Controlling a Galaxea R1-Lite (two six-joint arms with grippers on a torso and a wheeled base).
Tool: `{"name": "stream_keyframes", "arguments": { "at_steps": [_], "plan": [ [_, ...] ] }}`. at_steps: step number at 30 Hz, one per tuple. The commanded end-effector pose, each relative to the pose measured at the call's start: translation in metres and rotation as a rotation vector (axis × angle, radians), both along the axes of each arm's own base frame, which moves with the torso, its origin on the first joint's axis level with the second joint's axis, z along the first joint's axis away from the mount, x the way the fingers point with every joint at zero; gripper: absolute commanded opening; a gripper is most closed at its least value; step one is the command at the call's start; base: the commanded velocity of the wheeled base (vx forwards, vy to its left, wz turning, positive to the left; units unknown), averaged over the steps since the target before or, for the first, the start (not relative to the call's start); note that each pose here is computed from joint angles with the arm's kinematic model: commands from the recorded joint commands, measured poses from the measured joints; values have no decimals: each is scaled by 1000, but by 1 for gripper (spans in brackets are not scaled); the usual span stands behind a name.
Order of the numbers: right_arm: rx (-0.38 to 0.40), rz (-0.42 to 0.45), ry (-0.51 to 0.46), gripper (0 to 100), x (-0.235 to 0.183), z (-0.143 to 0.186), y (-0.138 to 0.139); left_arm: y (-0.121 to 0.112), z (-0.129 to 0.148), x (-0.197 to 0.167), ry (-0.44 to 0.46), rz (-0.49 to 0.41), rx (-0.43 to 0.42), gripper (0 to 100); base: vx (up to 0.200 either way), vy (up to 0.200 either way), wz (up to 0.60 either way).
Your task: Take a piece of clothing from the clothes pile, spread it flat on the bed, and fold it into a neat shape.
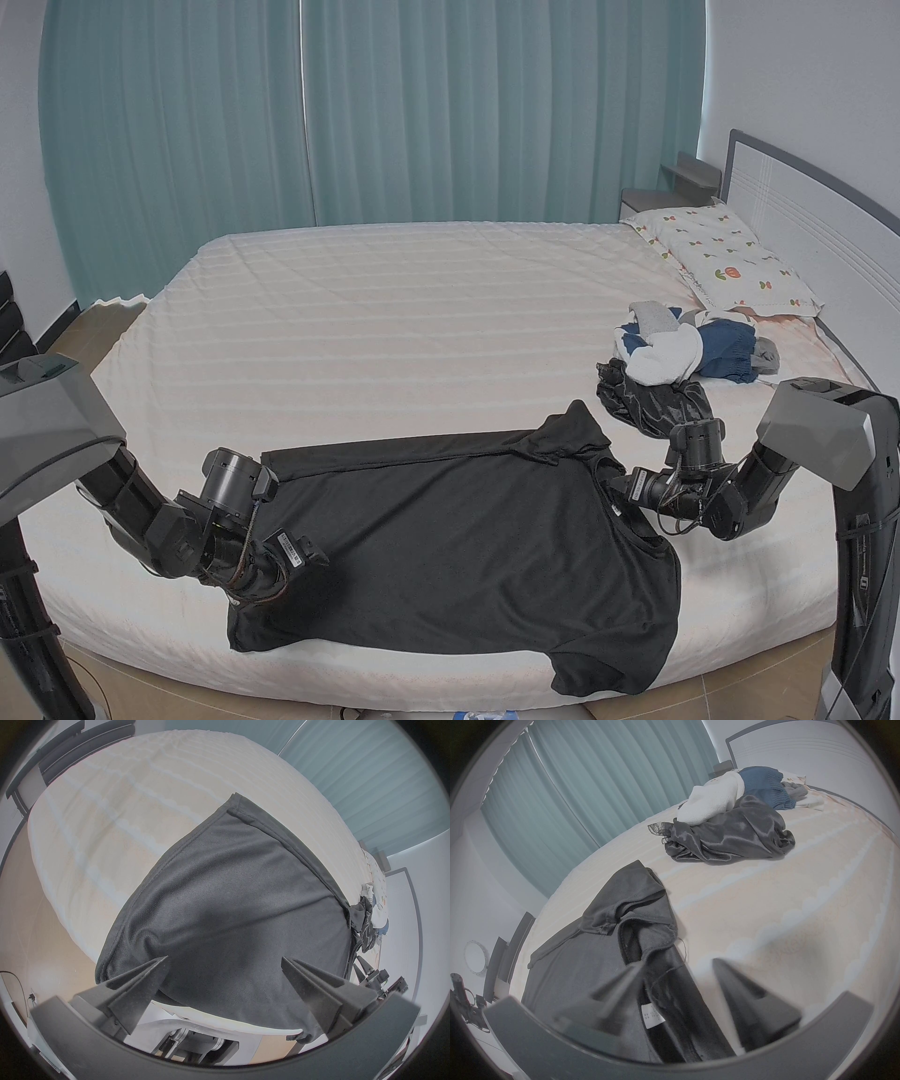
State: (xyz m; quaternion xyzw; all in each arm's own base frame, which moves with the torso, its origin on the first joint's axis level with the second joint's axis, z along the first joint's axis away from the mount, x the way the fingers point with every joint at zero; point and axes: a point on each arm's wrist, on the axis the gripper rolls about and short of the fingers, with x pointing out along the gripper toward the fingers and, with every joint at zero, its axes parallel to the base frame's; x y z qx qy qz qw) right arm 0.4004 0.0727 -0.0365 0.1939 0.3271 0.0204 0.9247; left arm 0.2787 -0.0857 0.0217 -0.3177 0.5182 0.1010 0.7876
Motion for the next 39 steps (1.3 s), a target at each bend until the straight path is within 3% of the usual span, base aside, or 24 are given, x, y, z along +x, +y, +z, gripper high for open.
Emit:
{"name": "stream_keyframes", "arguments": {
  "at_steps": [1, 12, 16, 17, 22, 31, 32, 39],
  "plan": [
    [-3, 5, -7, 0, 4, -3, 5, 0, -2, 1, 5, 1, 2, 100, 0, 0, 0],
    [-2, -52, -58, 0, 7, 20, -17, 1, -3, 0, 11, 3, 3, 100, 0, 0, 0],
    [14, -19, -42, 0, -3, 23, -15, 1, -4, 0, 15, 3, 5, 100, 0, 0, 0],
    [14, -19, -42, 100, -3, 23, -15, 1, -4, 0, 14, 3, 4, 100, 0, 0, 0],
    [45, 30, -34, 100, -1, 17, -1, 1, -8, 1, 24, 4, 7, 100, 0, 0, 0],
    [24, 27, -28, 100, 14, -2, 12, 1, -10, 1, 28, 4, 9, 100, 0, 0, 0],
    [20, 25, -26, 0, 15, -4, 13, 1, -10, 1, 28, 5, 10, 100, 0, 0, 0],
    [18, 17, -23, 0, 19, -3, 14, 2, -10, 2, 29, 8, 11, 100, 0, 0, 0]
  ]
}}
